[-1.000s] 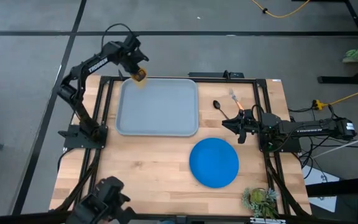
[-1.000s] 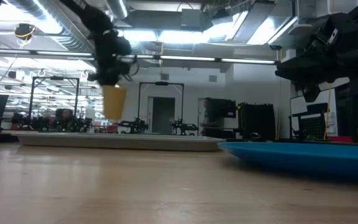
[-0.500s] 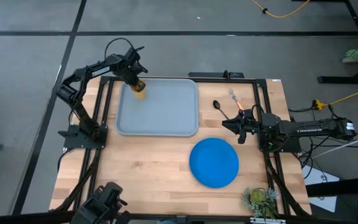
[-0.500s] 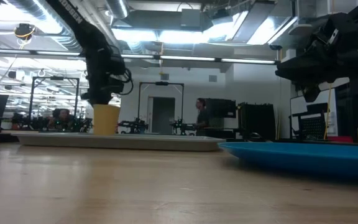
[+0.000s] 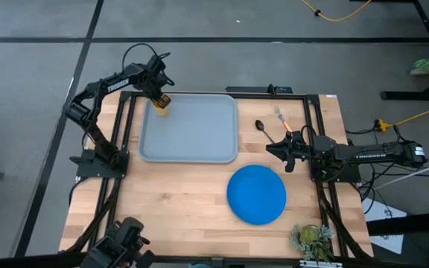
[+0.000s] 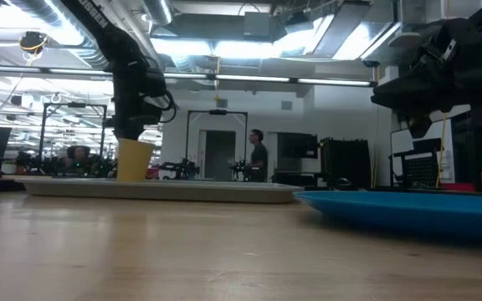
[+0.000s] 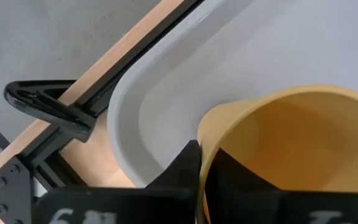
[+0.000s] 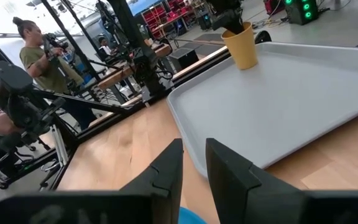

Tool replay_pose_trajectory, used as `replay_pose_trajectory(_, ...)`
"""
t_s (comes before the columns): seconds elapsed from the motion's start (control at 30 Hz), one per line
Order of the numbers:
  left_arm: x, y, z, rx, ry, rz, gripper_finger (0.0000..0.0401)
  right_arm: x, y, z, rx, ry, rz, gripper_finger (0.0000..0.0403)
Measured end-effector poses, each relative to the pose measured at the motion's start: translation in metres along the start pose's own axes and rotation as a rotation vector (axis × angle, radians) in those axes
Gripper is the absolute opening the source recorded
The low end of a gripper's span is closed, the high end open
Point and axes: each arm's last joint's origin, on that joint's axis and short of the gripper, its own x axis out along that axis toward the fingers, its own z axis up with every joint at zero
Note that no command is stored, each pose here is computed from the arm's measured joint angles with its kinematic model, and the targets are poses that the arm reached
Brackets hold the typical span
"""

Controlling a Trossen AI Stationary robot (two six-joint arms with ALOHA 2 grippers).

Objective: Pick and place plate/cup/fork/spoon on tray
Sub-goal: Put the yellow cup on the gray tray

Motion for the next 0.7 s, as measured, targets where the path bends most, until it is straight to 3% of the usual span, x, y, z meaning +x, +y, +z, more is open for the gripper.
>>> replay_pose_trajectory(0.27,0.0000,0.0001,0.0000,0.013,0.001,0.004,0.0033,0.0000,-0.0003,-0.0006,-0.001,0.007,-0.003,0.0075)
replay_pose_trajectory(0.7,-0.0002,0.0000,0.0002,0.023,-0.001,0.004,0.0036,0.0000,-0.0004,-0.0008,-0.005,0.008,-0.003,0.0074)
